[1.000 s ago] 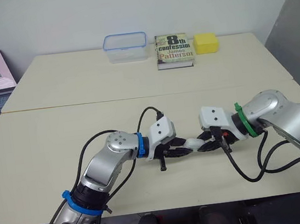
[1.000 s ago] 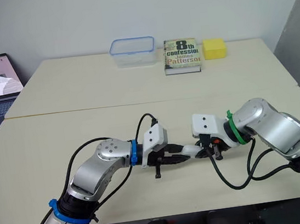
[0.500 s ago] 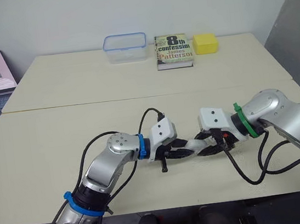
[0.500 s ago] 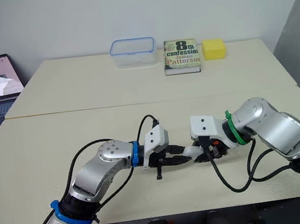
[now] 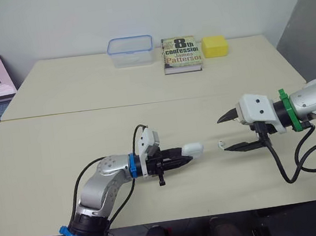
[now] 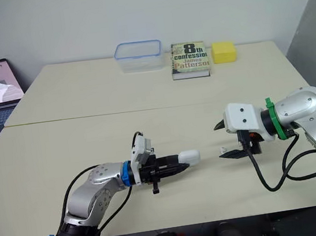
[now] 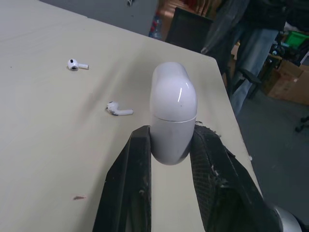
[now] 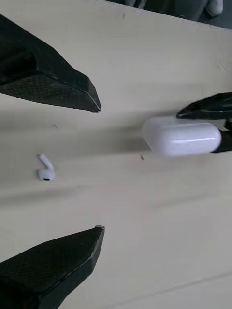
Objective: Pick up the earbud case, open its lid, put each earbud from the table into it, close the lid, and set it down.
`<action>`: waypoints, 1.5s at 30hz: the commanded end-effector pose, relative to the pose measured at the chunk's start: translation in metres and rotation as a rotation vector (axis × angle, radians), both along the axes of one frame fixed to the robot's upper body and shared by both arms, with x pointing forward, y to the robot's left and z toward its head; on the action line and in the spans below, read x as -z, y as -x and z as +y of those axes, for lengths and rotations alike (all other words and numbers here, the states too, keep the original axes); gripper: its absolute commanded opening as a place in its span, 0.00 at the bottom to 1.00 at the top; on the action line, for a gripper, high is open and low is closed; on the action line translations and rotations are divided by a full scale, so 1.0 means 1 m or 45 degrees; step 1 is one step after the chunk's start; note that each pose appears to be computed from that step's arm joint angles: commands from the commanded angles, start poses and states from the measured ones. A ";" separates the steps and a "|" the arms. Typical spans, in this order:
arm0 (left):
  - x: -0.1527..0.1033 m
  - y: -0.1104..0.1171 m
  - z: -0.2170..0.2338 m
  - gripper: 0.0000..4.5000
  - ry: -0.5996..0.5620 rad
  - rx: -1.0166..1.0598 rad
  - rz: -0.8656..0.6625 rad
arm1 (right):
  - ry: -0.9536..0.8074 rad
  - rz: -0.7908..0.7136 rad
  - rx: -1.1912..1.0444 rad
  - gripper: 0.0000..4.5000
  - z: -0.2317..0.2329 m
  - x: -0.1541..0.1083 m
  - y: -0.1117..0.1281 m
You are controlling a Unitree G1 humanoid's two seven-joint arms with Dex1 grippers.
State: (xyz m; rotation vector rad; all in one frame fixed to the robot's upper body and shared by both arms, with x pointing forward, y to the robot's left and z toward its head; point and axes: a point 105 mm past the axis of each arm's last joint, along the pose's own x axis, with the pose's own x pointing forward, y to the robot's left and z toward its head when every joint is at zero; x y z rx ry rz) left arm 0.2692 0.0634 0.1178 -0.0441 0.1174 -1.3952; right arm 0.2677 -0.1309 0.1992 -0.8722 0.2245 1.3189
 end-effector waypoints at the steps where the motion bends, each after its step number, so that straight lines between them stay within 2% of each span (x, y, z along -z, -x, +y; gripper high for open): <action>1: -0.015 0.000 -0.005 0.17 0.054 0.012 -0.098 | -0.061 -0.073 -0.060 0.88 0.018 -0.006 0.009; 10: -0.013 0.003 -0.012 0.17 0.017 0.057 -0.164 | -0.115 -0.113 -0.027 0.88 0.041 0.009 -0.010; 17: -0.010 0.004 -0.010 0.17 -0.021 0.057 -0.197 | -0.181 -0.115 0.009 0.88 0.047 0.000 -0.021; 29: -0.006 0.002 -0.007 0.17 -0.050 0.037 -0.230 | -0.233 -0.063 -0.002 0.88 0.048 -0.019 -0.019; 33: -0.008 -0.004 -0.004 0.17 -0.036 -0.035 -0.239 | -0.269 0.017 -0.041 0.88 0.045 -0.023 -0.006; 38: -0.018 -0.024 0.012 0.17 0.055 -0.267 -0.280 | -0.316 -0.043 0.091 0.88 0.015 -0.026 -0.008; 41: -0.025 -0.029 0.021 0.17 0.131 -0.349 -0.276 | -0.373 -0.119 0.256 0.88 -0.009 -0.022 -0.013; 45: -0.028 -0.036 0.032 0.17 0.158 -0.451 -0.331 | -0.391 -0.190 0.438 0.88 -0.048 -0.006 -0.007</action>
